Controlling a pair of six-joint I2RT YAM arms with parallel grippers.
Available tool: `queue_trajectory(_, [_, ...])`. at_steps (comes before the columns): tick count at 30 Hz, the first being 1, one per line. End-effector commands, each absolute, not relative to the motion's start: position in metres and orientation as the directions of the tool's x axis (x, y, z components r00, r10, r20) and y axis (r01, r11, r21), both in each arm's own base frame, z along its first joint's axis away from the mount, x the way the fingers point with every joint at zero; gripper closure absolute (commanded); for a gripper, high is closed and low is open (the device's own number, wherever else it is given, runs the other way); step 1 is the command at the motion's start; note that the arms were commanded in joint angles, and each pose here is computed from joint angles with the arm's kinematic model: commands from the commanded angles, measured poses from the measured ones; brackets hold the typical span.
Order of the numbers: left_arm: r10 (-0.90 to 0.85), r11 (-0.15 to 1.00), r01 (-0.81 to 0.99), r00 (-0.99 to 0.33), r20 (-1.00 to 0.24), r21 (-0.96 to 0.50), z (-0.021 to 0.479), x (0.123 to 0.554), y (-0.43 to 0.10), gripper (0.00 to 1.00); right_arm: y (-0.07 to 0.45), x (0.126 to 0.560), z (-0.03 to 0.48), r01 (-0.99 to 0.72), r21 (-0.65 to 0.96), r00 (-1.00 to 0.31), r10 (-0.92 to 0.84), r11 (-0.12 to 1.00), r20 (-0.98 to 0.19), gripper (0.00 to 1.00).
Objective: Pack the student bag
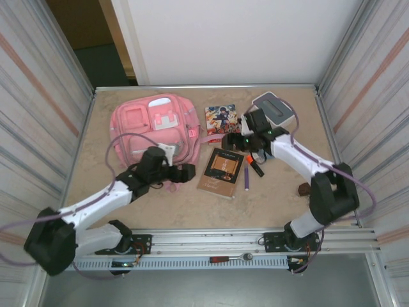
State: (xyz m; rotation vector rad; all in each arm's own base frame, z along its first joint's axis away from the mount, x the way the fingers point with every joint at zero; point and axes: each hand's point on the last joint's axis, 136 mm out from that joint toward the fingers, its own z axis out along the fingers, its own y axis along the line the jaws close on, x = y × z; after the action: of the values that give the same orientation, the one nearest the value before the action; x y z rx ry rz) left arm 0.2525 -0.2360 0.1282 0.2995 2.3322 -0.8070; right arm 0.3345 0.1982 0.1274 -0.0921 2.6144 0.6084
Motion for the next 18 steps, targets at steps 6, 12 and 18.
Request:
queue_trajectory(6, [0.073,0.806,0.397,-0.802,-0.592,-0.439,0.103,0.271,-0.28,0.12,0.178,0.267,0.075,0.066,0.402,-0.964,0.163,0.913,-0.211,0.22])
queue_trajectory(12, [0.081,0.824,0.372,-0.824,-0.561,-0.428,0.083,0.278,-0.285,0.14,0.19,0.26,0.061,0.107,0.446,-0.966,0.2,0.889,-0.166,0.31])
queue_trajectory(18, [0.103,0.825,0.372,-0.839,-0.534,-0.425,0.069,0.281,-0.292,0.15,0.198,0.26,0.044,0.128,0.449,-0.972,0.202,0.884,-0.122,0.35])
